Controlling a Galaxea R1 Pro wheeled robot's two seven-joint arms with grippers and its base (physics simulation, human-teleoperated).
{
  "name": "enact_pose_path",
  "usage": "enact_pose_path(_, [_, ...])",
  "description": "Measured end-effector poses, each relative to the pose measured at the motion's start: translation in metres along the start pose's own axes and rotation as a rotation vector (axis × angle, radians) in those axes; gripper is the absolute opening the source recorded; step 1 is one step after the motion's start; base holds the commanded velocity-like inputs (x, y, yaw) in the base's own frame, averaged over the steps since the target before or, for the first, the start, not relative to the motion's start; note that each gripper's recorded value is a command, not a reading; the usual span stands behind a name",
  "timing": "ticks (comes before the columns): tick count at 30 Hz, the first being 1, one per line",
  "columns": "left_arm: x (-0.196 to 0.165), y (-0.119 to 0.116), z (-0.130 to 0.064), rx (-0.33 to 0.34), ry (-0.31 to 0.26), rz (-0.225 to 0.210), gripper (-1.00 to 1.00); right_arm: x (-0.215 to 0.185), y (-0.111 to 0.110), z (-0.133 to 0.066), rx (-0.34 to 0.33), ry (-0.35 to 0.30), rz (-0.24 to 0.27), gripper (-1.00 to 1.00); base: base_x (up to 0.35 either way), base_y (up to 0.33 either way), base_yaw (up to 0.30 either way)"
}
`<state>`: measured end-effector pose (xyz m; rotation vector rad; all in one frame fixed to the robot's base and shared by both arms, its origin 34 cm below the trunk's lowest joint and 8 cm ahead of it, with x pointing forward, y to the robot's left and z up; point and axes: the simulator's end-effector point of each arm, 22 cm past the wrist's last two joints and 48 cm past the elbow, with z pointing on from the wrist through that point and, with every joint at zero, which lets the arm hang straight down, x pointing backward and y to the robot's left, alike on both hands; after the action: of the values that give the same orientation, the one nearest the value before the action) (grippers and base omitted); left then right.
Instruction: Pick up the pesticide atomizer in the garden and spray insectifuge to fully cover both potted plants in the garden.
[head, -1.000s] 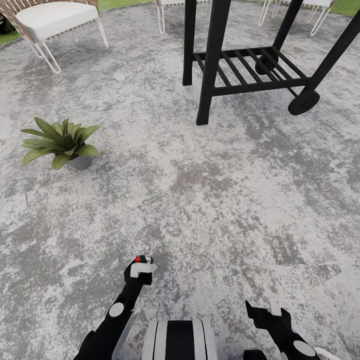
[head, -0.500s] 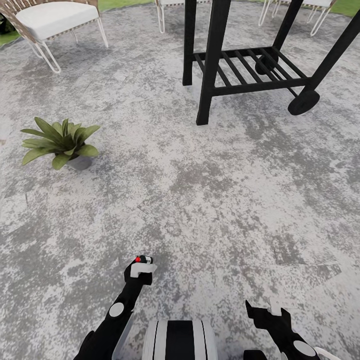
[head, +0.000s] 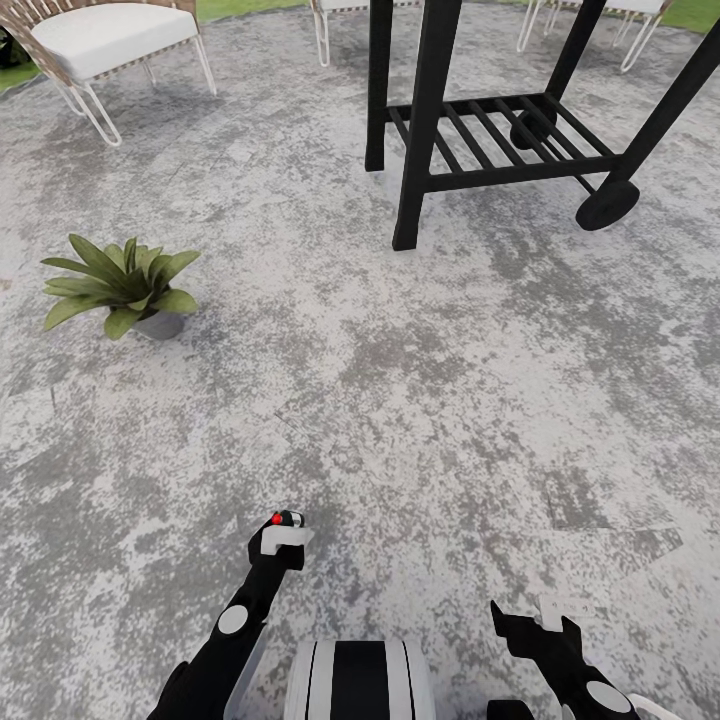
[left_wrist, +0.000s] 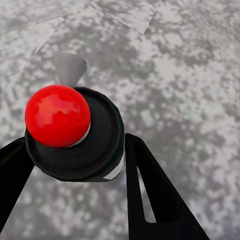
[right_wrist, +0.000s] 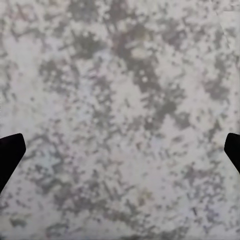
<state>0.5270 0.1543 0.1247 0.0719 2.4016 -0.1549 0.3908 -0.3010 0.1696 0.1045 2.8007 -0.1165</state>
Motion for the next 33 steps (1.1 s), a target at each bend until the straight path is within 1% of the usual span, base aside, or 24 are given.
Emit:
enact_pose_path(9, [-0.01,0.001,0.001,-0.002,-0.021,0.0,-1.0,0.0,0.0,0.0,0.0,0.0,0.0,1.0,0.0,0.0,0.0])
enact_pose_path(25, [-0.01,0.001,0.001,-0.003,-0.019,-0.001,-1.0,0.0,0.0,0.0,0.0,0.0,0.0,1.0,0.0,0.0,0.0])
enact_pose_path(33, [-0.029,0.001,-0.003,-0.004,-0.051,0.003,-1.0,-0.013,0.0,-0.007,-0.002,-0.032,0.002,1.0,0.0,0.0,0.0])
